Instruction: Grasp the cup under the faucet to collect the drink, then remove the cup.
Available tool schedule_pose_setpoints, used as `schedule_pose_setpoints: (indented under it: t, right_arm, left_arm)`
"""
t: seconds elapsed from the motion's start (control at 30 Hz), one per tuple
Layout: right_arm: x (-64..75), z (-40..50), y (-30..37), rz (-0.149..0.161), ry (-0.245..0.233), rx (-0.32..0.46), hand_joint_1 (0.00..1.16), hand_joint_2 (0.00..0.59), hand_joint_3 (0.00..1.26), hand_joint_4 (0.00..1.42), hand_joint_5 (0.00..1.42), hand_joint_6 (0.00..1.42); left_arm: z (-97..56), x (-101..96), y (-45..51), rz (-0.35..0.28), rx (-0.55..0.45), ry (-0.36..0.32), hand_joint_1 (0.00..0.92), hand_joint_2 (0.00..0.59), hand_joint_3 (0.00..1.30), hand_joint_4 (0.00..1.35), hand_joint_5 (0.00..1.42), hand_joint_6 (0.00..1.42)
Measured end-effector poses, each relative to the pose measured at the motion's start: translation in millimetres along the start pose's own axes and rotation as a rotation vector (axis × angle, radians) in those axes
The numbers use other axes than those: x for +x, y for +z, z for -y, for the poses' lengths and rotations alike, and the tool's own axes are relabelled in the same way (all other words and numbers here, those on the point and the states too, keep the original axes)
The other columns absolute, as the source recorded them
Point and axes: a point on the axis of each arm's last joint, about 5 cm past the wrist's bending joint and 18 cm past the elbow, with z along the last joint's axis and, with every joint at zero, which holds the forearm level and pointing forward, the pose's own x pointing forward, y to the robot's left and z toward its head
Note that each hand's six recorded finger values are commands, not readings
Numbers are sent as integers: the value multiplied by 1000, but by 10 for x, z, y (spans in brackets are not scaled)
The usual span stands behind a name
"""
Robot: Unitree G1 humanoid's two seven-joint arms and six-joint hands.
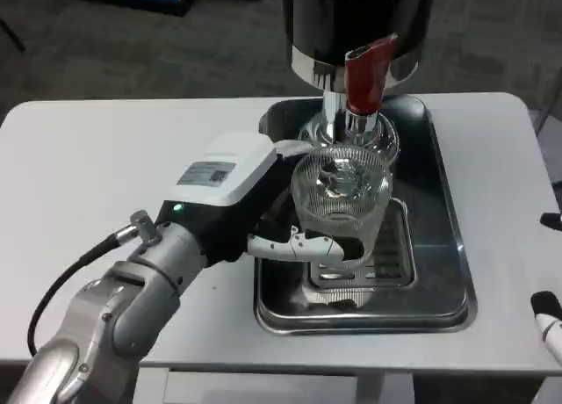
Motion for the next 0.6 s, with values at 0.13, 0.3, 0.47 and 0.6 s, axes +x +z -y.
schedule_pose_setpoints:
  t: [0.13, 0.3, 0.47, 0.6]
  right_arm:
    - [-1, -1, -1, 1, -2, 0, 330, 516, 122, 0, 0, 17]
    - [-3, -6, 0, 2, 1, 3, 330, 516, 133, 0, 0, 28]
    - [0, -10, 2, 7, 3, 7, 330, 516, 139, 0, 0, 30]
    - [4, -15, 0, 9, 4, 10, 330, 516, 143, 0, 0, 31]
  left_arm:
    - [-15, -15, 3, -6, 15, 1, 193, 34, 41, 16, 272, 463]
    - [-46, -21, 24, -8, 28, 14, 165, 33, 0, 0, 270, 447]
    - [-65, -22, 41, -2, 30, 21, 156, 37, 0, 0, 270, 446]
    - [-100, -34, 72, 13, 31, 42, 152, 41, 0, 0, 270, 446]
